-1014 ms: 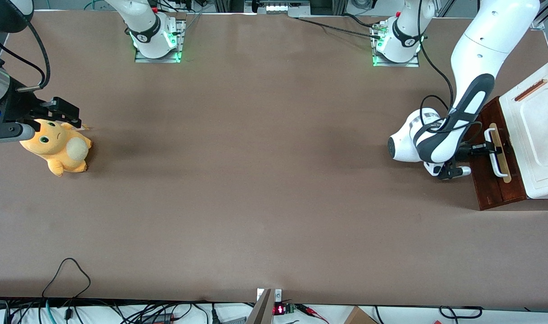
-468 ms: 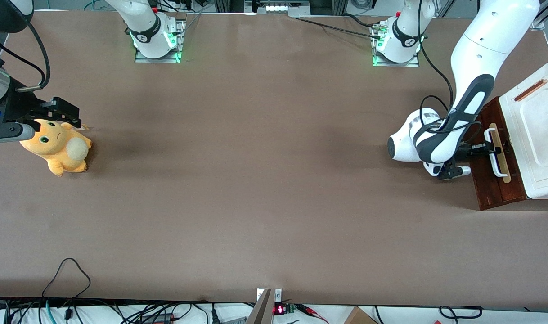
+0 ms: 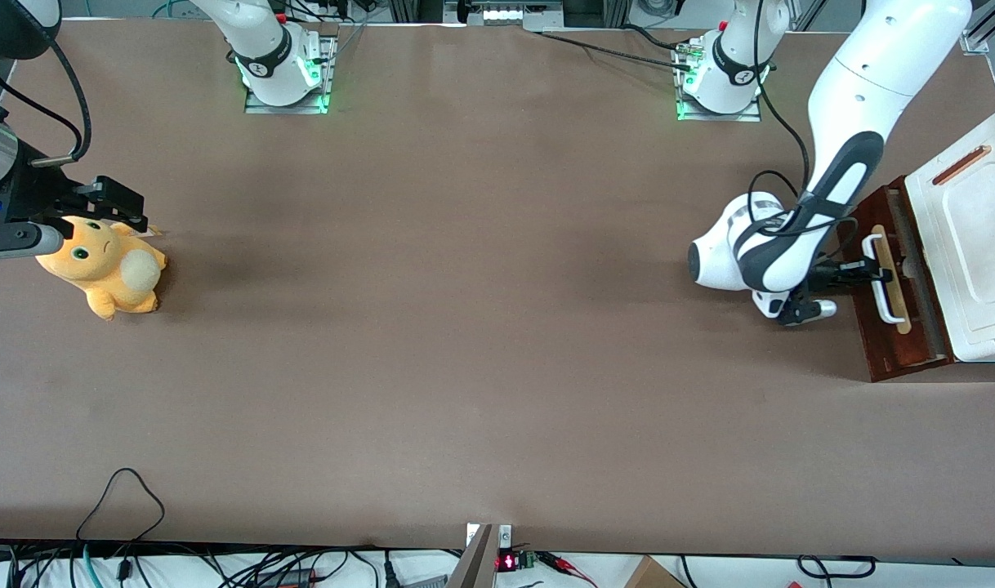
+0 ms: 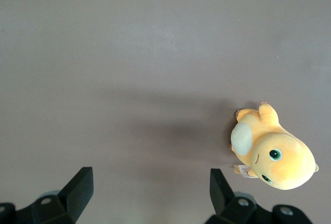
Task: Open lower drawer with left arm only
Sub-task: 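Pull the handle outward from the cabinet with the left gripper, then open the left gripper to release the drawer handle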
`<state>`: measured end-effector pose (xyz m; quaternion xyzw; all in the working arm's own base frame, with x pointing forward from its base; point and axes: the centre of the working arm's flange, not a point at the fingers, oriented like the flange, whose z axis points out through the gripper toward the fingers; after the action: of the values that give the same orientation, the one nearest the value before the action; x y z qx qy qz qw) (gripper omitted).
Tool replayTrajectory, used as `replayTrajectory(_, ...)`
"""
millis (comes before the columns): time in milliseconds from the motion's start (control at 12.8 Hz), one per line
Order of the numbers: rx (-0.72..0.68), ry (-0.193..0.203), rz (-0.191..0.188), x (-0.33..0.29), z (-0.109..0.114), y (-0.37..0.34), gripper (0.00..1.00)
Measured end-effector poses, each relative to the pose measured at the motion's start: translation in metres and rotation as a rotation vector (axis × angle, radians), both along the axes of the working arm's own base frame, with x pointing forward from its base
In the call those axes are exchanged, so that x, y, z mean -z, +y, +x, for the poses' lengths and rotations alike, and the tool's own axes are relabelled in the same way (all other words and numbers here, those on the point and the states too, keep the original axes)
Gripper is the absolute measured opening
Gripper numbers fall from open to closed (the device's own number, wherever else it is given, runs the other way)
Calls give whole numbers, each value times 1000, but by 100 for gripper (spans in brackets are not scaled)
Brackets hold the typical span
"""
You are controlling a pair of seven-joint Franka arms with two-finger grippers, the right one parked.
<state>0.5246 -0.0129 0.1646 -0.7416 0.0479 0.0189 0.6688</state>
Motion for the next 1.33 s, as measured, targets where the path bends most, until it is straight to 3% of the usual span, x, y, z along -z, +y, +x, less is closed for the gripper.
replayTrajectory(624,89,2,-9,-1,-9,-60,18)
replayTrajectory(780,93,8,-11,-2,-9,-62,33)
replayTrajectory(1092,81,6,-19,-5,-5,-63,77)
replayTrajectory(1170,59,-3,-36,-10,-2,-66,88)
replayTrajectory(1326,-1,-51,-122,-34,14,-80,100)
